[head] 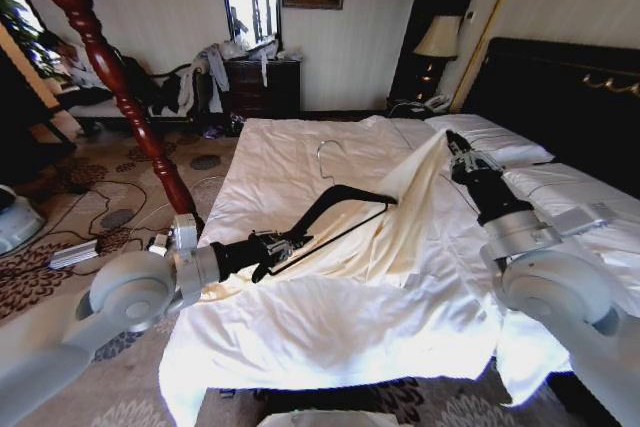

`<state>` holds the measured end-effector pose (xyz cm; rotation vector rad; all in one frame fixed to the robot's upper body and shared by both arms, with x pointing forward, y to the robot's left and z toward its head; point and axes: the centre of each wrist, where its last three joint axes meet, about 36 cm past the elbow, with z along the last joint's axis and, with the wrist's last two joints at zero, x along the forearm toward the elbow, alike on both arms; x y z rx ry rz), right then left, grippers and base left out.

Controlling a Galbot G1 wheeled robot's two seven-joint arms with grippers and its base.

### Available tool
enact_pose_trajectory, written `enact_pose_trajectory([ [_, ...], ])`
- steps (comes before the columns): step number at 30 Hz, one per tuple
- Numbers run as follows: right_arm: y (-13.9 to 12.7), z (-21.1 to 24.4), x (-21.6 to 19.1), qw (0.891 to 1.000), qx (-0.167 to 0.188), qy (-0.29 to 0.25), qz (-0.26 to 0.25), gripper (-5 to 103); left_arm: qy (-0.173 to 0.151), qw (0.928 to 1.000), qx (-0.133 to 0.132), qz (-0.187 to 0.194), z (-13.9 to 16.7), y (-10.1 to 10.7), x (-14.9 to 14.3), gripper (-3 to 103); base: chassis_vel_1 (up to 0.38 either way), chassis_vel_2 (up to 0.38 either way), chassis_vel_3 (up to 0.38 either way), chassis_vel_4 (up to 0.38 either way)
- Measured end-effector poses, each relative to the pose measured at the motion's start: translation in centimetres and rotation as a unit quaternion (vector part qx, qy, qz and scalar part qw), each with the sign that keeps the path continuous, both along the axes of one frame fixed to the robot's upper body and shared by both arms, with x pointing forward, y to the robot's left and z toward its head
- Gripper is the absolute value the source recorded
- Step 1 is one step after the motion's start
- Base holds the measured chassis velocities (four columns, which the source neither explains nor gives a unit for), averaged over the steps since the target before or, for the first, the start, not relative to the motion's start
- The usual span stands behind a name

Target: Pick up the clothes from the bed and hang them on the clothes hanger.

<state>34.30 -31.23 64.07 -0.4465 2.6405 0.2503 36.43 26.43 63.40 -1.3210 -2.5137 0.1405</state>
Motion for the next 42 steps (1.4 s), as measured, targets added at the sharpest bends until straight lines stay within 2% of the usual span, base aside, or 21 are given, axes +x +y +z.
enact_pose_trajectory([
  [7,0.0,0.1,0.0,1.0,-0.007,-0.018,0.017,0,0.014,0.9998,-0.012,-0.006,-0.8,-0.5,-0.3,18,0.0,0.0,0.0,0.0],
  [10,-0.6,-0.2,0.6,1.0,-0.018,-0.009,-0.008,0,0.022,0.9995,-0.016,-0.018,-0.9,-1.0,-1.2,18,0.0,0.0,0.0,0.0],
  [16,-0.8,-0.2,0.9,1.0,-0.014,-0.002,-0.014,0,0.033,0.9985,-0.031,-0.029,-0.9,-1.6,-1.7,18,0.0,0.0,0.0,0.0],
  [20,-1.5,-0.2,1.6,0.999,-0.019,0.0,-0.026,0,0.054,0.9969,-0.04,-0.042,-2.1,-2.4,-1.8,18,0.0,0.0,0.0,0.0],
  [26,-1.9,-0.1,2.0,0.999,-0.013,0.002,-0.032,0,0.066,0.9956,-0.05,-0.044,-3.6,-3.2,-1.0,18,0.0,0.0,0.0,0.0],
  [32,-1.1,0.2,1.5,1.0,-0.014,-0.012,0.002,0,0.06,0.9962,-0.057,-0.027,-5.7,-3.8,1.9,18,0.0,0.0,0.0,0.0],
  [34,-0.9,0.4,1.3,0.999,-0.024,-0.025,0.025,0,0.058,0.9963,-0.062,-0.015,-6.3,-4.0,3.9,18,0.0,0.0,0.0,0.0],
  [42,-0.3,0.2,0.9,0.997,-0.042,-0.031,0.057,0,0.048,0.9963,-0.071,-0.008,-6.9,-5.5,7.8,18,0.0,0.0,0.0,0.0],
])
